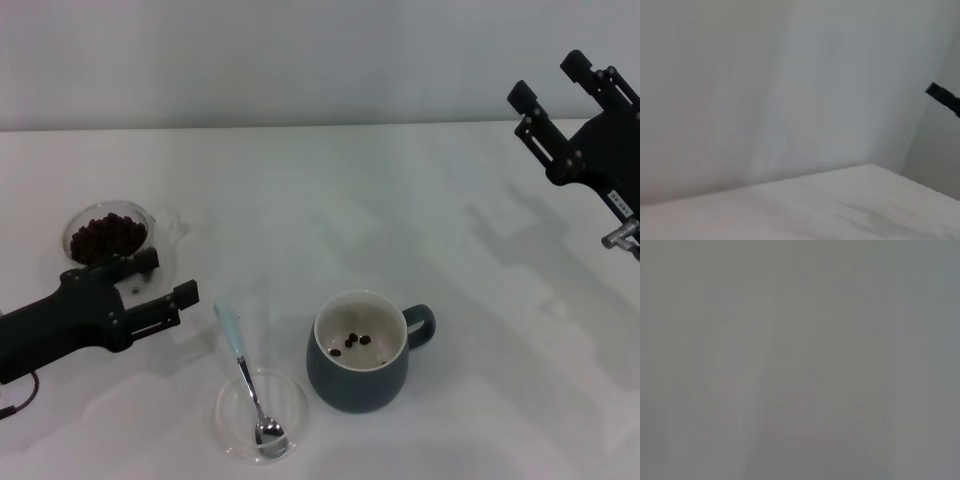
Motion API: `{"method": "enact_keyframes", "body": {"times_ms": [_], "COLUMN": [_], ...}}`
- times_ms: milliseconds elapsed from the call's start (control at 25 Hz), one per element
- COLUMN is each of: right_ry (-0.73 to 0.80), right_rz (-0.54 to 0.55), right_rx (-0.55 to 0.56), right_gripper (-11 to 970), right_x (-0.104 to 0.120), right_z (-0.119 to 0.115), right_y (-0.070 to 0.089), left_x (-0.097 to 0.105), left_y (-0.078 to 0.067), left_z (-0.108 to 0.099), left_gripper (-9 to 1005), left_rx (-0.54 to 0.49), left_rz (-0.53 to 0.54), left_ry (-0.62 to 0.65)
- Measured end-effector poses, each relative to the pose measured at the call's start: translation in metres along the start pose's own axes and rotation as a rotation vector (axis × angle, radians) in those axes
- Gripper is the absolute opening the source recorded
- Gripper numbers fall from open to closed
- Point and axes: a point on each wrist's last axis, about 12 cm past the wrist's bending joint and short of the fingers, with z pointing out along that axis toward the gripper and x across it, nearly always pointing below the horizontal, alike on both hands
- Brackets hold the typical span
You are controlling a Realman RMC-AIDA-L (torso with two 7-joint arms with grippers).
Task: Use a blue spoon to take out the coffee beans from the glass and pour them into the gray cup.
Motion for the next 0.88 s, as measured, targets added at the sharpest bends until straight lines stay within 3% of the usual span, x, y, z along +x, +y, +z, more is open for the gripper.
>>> {"method": "enact_keyframes", "body": {"times_ms": [240,480,680,880], "right_ry": [-0.058,-0.141,-0.158,-0.163], "right_rz": [0.017,0.068,0.102,0.107], "right_rx": [-0.083,-0.134,-0.172,-0.182], "right_gripper": [681,681,681,681], "right_x": [-0.006,-0.015,-0.017,-0.018], "right_z": [-0.002,-0.015,-0.022,-0.022], "right_y": [0.014,0.022,0.029,0.03], "left_x": [-0.004,-0.012,-0.015,-0.013], "left_y": [-0.001,0.004,0.014,0.017], "left_z": [-0.024,-0.046,-0.056,-0.065], "left_gripper": [837,834,833,832], "left_rx": [-0.035,-0.163,-0.256,-0.342], "left_rz": [0.161,0.306,0.335,0.294], "left_ry": [-0.071,-0.162,-0.204,-0.293]}}
